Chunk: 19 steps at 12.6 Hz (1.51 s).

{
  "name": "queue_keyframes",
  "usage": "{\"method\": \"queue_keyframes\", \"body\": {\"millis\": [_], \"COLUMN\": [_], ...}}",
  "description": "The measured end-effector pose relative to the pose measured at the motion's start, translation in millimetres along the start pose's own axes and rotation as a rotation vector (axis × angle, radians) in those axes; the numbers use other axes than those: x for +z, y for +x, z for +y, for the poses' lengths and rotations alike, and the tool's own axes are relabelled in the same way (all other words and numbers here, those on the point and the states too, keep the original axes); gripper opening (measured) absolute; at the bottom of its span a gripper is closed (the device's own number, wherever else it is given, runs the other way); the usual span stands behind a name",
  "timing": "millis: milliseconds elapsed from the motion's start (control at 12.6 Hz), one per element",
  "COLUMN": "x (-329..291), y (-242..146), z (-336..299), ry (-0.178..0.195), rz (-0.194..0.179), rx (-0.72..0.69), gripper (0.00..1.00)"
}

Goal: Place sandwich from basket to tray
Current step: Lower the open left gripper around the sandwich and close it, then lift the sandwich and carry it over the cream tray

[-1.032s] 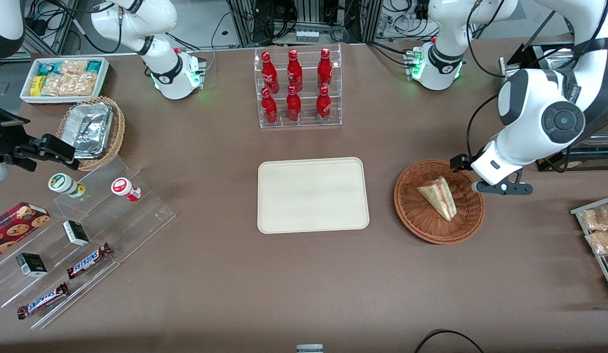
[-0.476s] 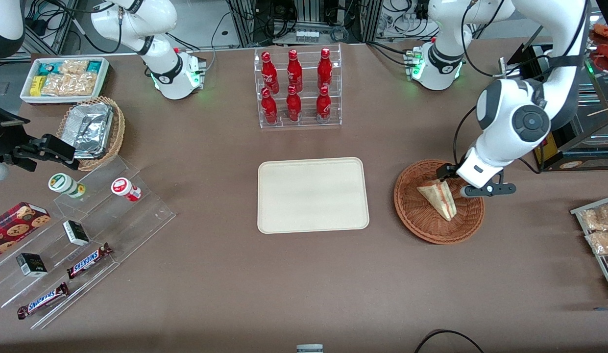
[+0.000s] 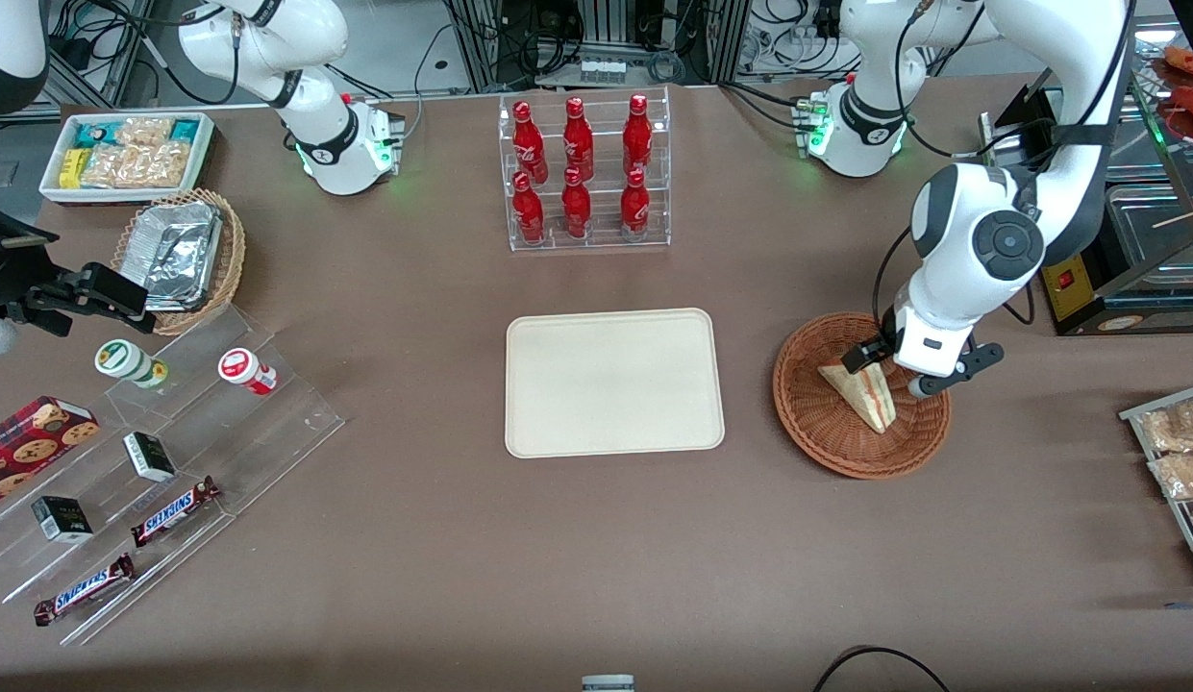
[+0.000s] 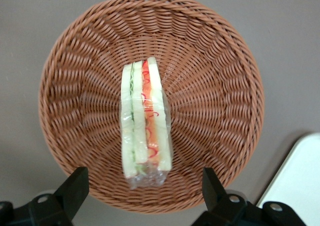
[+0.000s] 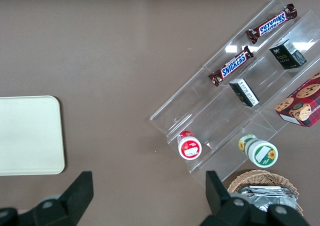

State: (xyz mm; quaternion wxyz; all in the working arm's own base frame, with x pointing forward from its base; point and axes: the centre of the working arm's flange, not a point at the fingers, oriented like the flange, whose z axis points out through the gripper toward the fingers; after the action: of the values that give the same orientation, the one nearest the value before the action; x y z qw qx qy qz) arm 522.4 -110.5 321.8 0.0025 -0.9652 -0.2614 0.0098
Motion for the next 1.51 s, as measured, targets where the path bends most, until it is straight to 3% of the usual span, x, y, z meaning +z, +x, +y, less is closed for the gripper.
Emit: {"method": "queue_keyframes", "body": {"millis": [238,556,1032,1111,1508], "x": [18,32,72,72,72], "y": [-6,-6,1,2,2], "z": [-1,-5,-6,-7,-7], "ry": [-0.006,0.004,-0.012,-0.012,-0.012], "rz": [0.003,-0.011,-0.011,-0.011,-0.011], "rx": [-0.071,-0.088,-0.102,-0.104,-0.105], "gripper": [1.0,1.0,0.99,0.93,0.36]}}
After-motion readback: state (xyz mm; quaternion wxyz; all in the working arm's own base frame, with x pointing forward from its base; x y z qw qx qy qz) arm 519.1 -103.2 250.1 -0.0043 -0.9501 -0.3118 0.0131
